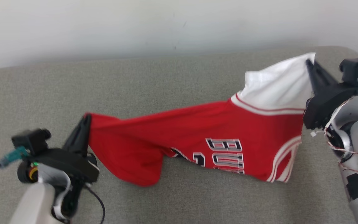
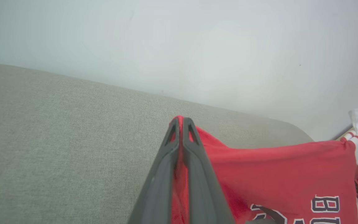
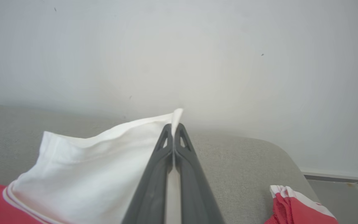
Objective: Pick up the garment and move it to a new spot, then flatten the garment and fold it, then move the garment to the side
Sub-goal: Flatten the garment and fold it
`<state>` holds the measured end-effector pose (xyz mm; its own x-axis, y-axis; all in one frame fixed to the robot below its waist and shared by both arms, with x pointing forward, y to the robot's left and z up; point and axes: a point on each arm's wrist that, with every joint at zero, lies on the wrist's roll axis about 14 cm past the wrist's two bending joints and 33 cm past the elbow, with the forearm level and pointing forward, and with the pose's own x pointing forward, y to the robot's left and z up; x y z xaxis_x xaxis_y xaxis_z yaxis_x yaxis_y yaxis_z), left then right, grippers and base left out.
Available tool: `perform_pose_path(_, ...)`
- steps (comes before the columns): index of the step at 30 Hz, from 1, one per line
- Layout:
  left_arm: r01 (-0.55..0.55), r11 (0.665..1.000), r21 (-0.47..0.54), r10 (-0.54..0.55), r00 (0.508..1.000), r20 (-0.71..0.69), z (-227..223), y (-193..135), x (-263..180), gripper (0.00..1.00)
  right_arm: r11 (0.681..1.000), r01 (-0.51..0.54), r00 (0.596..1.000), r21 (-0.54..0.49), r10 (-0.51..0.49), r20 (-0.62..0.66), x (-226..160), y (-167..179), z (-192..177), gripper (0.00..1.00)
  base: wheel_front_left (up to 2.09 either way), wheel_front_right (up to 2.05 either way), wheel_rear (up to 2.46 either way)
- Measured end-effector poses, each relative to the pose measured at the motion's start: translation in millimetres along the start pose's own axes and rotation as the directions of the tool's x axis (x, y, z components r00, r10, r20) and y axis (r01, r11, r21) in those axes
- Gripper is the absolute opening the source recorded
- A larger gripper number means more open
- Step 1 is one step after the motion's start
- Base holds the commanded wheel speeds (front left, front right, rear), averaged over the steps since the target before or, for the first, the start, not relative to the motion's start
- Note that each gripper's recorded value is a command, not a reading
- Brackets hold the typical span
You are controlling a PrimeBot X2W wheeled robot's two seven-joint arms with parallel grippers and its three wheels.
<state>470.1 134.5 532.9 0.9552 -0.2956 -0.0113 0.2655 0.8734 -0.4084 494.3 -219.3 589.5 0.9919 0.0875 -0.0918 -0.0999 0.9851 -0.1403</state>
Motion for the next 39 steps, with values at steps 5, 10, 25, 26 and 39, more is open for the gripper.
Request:
perform_pose_path(5, 0.098, 0.994, -0.043, -0.094, 0.992, 0.082, 52, -29, 8, 0.00, 0.998, 0.019, 0.983, -0.067, -0.007, 0.185, -15, -11, 59, 0.00, 0.00, 0.00, 0.00)
perform_pose_path(10, 0.222, 0.974, -0.044, -0.213, 0.964, 0.160, 108, -67, 14, 0.00, 0.985, 0.064, 0.932, -0.158, -0.002, 0.361, -41, -24, 122, 0.00, 0.00, 0.00, 0.00)
perform_pose_path(25, 0.409, 0.912, 0.026, -0.396, 0.863, 0.315, 215, -153, 36, 0.00, 0.950, 0.211, 0.776, -0.230, -0.020, 0.630, -91, -59, 251, 0.00, 0.00, 0.00, 0.00)
perform_pose_path(26, 0.409, 0.912, 0.024, -0.393, 0.857, 0.332, 220, -155, 37, 0.00, 0.950, 0.216, 0.768, -0.224, -0.024, 0.639, -93, -61, 255, 0.00, 0.00, 0.00, 0.00)
perform_pose_path(39, 0.342, 0.939, -0.034, -0.313, 0.892, 0.325, 218, -134, 76, 0.00, 0.982, 0.156, 0.799, -0.111, -0.059, 0.598, -54, -74, 240, 0.00, 0.00, 0.00, 0.00)
